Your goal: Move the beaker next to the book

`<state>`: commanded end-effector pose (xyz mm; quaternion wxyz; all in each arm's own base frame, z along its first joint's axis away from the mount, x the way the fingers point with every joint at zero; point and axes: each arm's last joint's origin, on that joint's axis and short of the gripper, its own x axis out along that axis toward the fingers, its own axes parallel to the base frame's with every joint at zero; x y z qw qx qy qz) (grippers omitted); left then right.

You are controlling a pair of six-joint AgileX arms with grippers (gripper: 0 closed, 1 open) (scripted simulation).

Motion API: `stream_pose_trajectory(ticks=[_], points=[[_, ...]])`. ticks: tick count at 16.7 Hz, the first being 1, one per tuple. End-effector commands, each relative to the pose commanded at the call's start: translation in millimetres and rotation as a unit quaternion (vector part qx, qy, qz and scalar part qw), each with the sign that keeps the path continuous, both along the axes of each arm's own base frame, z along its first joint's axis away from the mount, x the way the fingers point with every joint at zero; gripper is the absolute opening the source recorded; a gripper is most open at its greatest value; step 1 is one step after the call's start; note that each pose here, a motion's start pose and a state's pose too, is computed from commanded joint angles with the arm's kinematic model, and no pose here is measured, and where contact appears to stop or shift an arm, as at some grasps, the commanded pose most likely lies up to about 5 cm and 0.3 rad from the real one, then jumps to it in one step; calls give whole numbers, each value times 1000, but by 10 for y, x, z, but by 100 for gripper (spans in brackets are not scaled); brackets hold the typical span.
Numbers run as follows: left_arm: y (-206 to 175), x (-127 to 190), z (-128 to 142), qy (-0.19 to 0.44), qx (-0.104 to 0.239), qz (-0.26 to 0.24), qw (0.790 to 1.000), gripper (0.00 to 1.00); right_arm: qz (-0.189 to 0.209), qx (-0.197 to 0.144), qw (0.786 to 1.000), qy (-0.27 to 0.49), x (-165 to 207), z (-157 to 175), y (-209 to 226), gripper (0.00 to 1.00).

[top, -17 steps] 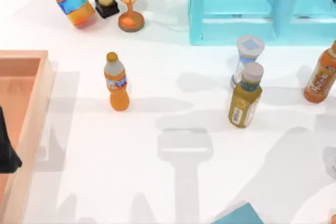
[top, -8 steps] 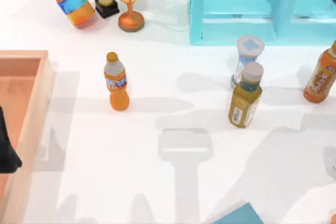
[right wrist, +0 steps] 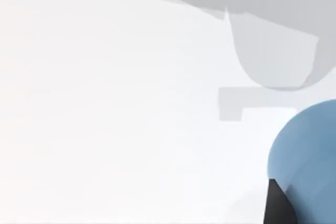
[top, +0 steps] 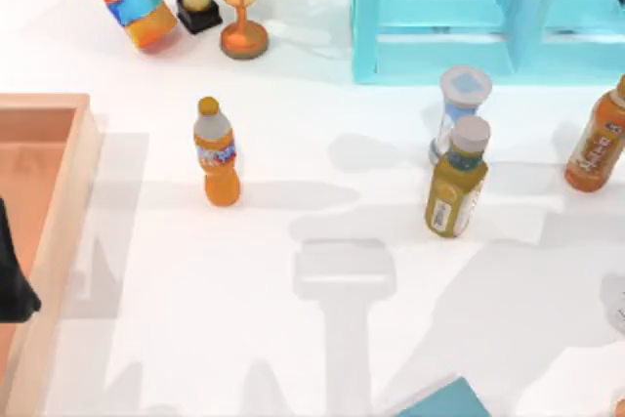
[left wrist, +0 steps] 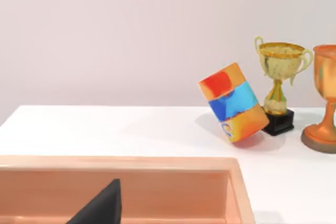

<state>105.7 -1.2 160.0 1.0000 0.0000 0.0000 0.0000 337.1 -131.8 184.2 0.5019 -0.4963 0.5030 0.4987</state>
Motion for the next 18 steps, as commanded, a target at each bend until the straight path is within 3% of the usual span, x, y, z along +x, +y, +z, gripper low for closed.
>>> stream_pose_trajectory(ticks=[4, 8, 13, 18], points=[[0, 0, 0, 0, 0, 0, 1000, 100, -27, 8, 1000, 5, 35, 54, 165, 0], [0, 0, 0, 0, 0, 0, 1000, 100, -101, 20, 994, 22, 95, 176, 600, 0], [0, 0, 0, 0, 0, 0, 1000, 100, -256, 13, 965, 50, 89, 357, 1403, 0], [0, 0, 0, 0, 0, 0, 1000, 100, -425, -16, 904, 56, -117, 511, 2327, 0]])
